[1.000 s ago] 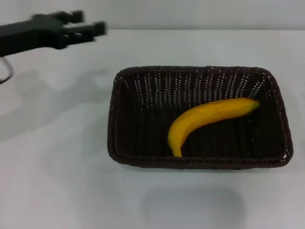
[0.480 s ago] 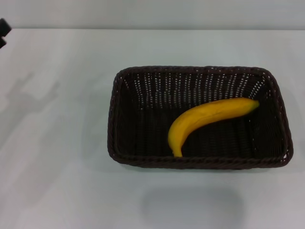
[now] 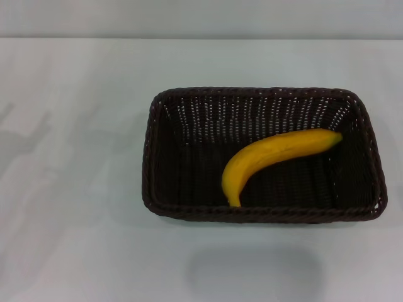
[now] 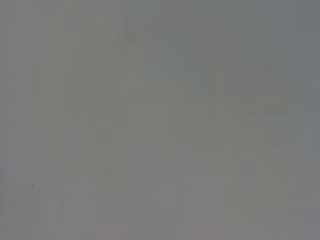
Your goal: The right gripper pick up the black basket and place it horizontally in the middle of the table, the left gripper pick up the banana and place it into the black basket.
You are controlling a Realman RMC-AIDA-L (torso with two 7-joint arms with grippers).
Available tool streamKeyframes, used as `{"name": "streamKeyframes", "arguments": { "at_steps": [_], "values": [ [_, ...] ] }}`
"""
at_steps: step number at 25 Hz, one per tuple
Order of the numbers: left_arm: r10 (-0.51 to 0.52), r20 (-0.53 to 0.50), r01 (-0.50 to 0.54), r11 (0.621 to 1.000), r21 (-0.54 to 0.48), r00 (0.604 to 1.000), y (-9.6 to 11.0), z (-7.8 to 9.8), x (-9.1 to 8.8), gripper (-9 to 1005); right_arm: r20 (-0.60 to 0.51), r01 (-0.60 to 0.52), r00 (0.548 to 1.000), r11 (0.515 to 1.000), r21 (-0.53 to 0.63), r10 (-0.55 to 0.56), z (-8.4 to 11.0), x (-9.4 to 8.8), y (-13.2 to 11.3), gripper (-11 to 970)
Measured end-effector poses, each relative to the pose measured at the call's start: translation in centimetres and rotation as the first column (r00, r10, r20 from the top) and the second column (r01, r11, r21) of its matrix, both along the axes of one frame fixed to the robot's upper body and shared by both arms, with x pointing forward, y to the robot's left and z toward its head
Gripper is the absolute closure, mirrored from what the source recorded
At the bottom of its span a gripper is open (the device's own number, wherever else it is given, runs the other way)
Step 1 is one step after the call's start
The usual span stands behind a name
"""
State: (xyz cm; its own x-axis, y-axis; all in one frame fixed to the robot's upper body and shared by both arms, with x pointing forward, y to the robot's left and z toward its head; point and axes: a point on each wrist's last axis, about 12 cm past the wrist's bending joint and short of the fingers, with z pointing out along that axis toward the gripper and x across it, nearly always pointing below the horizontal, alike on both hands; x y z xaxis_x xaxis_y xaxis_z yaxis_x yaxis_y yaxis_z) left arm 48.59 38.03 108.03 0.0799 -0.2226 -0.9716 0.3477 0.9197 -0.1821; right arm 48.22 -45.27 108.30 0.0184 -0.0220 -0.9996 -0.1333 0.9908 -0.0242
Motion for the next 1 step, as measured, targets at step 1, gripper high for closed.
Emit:
{"name": "streamKeyframes", "arguments": {
  "at_steps": [1],
  "values": [
    [0.005,0.002,-0.005,1.0,0.001,1.0,0.07,0.04,0.03,101,0.0,0.0,1.0,1.0,0.0,0.0,-0.01,-0.02,-0.01,306]
  ]
}}
